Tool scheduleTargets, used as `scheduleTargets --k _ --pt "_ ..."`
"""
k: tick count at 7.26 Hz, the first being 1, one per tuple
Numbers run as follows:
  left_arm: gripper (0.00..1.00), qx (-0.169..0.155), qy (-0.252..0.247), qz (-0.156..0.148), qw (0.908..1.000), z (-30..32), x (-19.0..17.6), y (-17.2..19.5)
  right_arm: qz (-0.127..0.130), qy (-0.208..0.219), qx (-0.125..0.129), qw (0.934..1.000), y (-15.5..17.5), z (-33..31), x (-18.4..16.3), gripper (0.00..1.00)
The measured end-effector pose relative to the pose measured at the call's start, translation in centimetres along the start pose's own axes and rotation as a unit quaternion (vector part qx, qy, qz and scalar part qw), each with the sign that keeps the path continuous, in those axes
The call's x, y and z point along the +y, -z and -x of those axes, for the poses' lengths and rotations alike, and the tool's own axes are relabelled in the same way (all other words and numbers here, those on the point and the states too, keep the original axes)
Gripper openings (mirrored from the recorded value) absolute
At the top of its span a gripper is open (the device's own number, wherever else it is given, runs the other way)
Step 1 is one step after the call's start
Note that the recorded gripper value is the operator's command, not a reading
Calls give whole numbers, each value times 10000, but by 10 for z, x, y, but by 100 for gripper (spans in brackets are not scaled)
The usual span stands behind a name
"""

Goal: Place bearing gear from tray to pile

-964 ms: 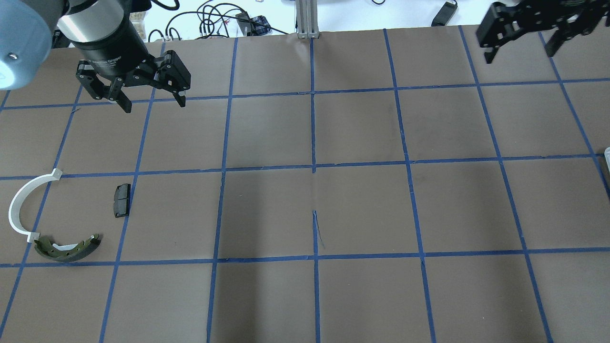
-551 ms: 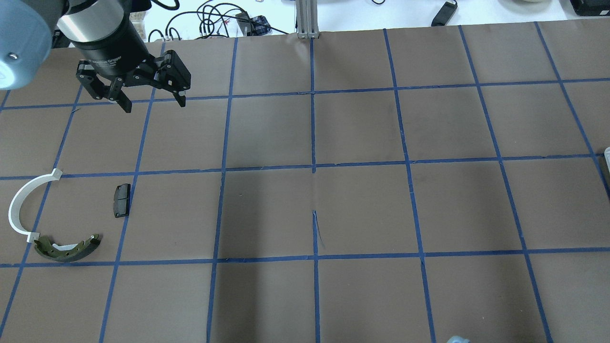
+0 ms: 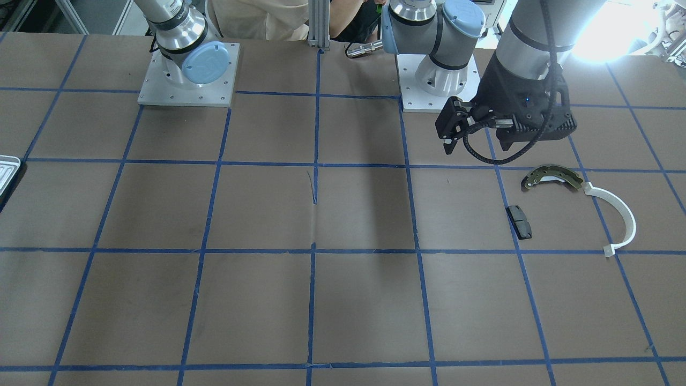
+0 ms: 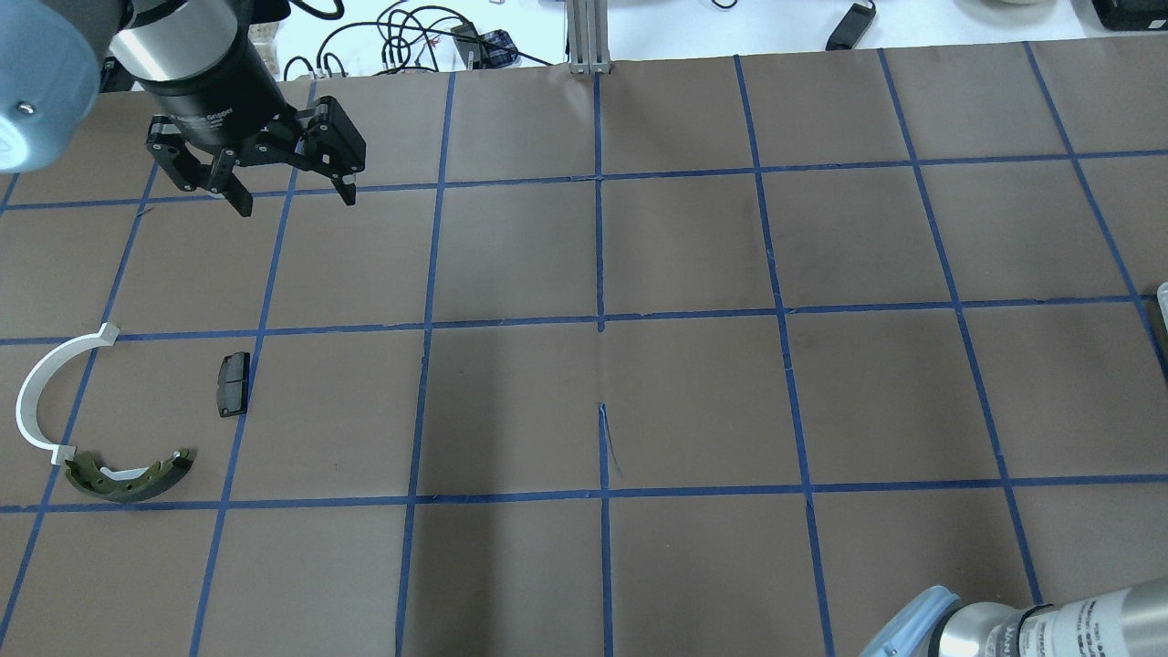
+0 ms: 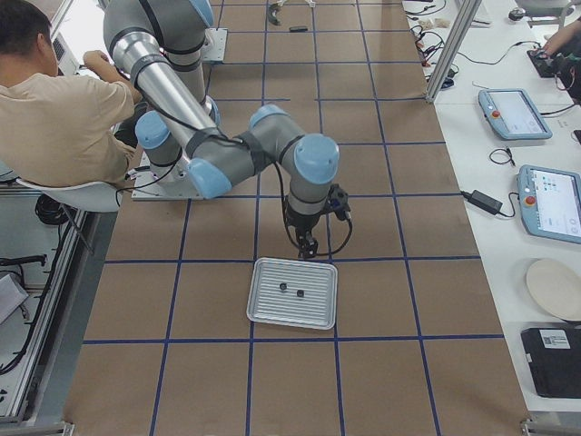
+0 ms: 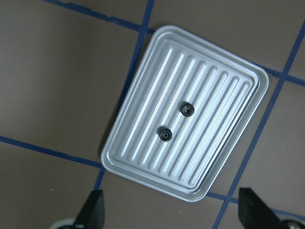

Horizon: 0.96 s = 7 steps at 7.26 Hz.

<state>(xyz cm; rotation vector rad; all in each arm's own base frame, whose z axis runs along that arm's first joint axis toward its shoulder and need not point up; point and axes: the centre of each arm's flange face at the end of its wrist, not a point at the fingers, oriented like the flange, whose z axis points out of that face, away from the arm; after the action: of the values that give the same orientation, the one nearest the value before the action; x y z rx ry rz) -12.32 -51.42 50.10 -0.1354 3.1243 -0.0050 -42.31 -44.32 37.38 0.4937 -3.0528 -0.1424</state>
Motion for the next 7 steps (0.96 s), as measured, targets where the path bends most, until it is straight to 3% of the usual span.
scheduleTargets --k 3,5,7 --pt "100 0 -1 0 10000 0 0 0 -166 -333 -11 9993 -125 -24 46 99" --pt "100 0 -1 -2 10000 0 0 0 -296 -577 -122 9978 -167 -6 49 95" --pt "100 5 -1 8 10000 0 0 -1 -407 -650 -168 9969 -181 3 46 91"
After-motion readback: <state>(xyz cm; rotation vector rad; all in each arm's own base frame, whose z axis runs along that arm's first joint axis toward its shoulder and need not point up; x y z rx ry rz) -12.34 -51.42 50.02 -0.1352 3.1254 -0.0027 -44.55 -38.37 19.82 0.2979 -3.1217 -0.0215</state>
